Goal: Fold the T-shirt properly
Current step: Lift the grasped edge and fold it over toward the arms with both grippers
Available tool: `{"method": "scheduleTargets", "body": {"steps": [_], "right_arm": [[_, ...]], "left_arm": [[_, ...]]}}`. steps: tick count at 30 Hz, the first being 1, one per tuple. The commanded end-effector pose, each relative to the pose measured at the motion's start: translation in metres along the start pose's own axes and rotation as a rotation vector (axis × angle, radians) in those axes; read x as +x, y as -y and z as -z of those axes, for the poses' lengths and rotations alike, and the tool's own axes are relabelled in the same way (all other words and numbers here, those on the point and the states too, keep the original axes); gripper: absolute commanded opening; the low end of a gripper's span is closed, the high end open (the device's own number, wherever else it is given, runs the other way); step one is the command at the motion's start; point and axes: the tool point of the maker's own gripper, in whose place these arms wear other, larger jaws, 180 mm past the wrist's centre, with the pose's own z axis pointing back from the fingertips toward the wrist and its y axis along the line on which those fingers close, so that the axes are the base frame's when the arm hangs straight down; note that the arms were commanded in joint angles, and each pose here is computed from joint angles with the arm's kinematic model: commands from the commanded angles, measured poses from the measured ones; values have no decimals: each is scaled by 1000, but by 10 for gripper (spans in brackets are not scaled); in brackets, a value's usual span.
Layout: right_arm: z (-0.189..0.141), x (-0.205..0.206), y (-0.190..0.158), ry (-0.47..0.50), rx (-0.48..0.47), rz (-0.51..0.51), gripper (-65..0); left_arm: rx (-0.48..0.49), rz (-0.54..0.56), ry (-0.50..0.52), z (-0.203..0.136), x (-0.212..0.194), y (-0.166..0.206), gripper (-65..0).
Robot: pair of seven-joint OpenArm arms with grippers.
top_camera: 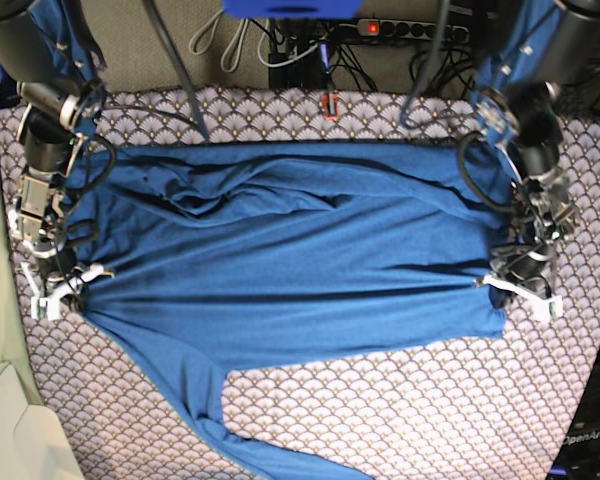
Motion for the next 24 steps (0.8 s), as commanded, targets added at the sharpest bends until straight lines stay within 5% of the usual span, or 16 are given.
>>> {"method": "scheduleTargets", "body": {"steps": [1,9,24], "right_arm": [[2,31,12,82,-24,-2,-650],[0,40,1,106,49,-4,-650],[-52,41,-5,215,-12,-78,-650]], "left_arm": [[-10,28,102,-2,42,6,-646],[8,78,66,-13,39,9,-646],[-24,202,-4,-41,24,22,-646]]}}
